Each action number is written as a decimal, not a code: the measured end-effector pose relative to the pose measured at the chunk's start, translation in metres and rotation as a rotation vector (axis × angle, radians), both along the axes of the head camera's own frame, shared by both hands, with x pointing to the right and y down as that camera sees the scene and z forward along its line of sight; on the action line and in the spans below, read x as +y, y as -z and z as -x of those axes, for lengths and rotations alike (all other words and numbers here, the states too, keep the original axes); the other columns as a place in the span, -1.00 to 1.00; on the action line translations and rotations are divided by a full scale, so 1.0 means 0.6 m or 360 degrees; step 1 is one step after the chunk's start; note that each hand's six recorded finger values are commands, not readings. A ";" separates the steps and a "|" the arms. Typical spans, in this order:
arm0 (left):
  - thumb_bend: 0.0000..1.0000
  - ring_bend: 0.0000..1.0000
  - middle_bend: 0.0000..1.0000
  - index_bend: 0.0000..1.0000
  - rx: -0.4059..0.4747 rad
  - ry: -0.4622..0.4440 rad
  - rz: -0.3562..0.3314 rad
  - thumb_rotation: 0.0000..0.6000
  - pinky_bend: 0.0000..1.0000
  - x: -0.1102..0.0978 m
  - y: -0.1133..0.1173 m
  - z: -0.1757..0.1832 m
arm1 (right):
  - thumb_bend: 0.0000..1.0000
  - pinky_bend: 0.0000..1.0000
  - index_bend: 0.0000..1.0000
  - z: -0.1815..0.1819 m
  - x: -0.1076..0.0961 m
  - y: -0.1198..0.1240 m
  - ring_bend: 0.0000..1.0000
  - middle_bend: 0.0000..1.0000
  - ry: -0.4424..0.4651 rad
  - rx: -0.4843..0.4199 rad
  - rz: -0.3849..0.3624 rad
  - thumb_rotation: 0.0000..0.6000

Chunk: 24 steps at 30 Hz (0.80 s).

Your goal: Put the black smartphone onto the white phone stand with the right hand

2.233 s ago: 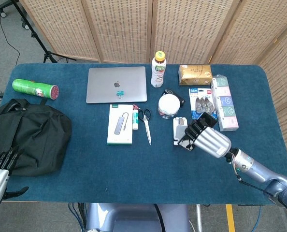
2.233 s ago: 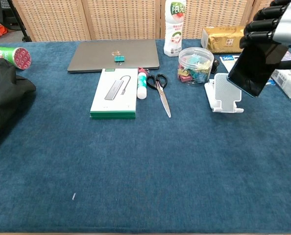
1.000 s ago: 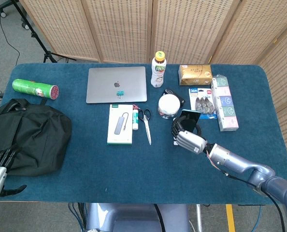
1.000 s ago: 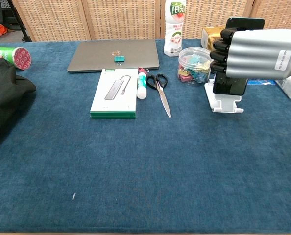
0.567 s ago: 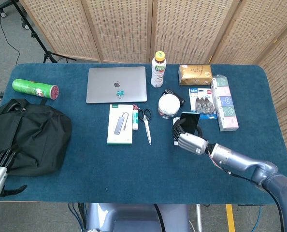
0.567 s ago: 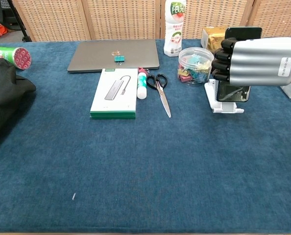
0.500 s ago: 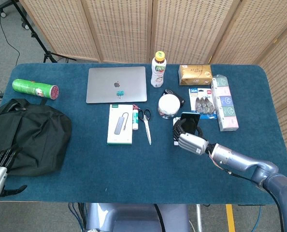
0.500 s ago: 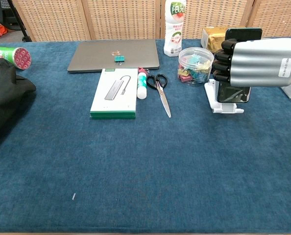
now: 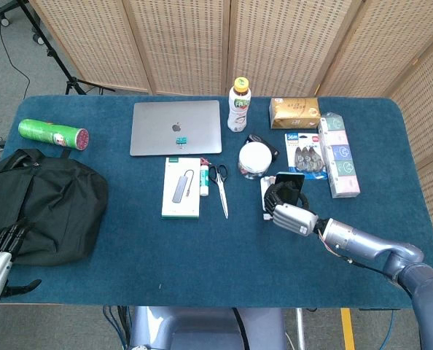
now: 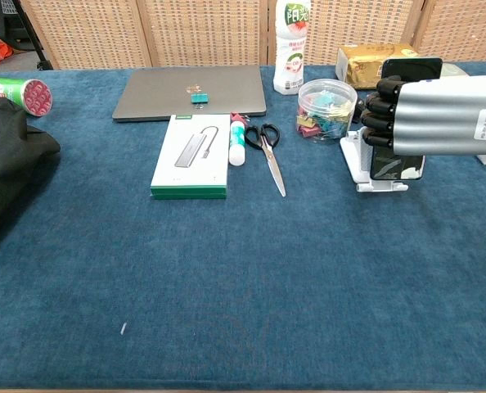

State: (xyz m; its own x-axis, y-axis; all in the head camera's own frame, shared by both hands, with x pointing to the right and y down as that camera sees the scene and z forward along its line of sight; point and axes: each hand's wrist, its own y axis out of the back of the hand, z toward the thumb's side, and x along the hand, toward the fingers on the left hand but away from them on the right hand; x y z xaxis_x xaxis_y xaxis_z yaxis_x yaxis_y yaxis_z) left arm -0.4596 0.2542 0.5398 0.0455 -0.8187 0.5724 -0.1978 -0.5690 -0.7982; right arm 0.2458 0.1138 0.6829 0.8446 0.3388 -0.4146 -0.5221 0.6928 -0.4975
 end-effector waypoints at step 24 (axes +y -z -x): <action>-1.00 -1.00 -1.00 -1.00 -0.0001 -0.0001 0.0011 1.00 -0.87 0.001 -0.002 -0.002 | -0.60 -0.24 -0.19 -0.001 0.009 -0.011 -0.53 -0.52 0.0003 -0.0054 0.0029 1.00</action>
State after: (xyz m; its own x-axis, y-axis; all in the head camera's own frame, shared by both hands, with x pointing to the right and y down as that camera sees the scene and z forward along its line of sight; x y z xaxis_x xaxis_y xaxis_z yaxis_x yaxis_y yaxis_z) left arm -0.4586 0.2546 0.5412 0.0455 -0.8149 0.5779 -0.1970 -0.5744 -0.7945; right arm 0.2464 0.1195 0.6893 0.8590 0.3301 -0.3914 -0.5033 0.6844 -0.5274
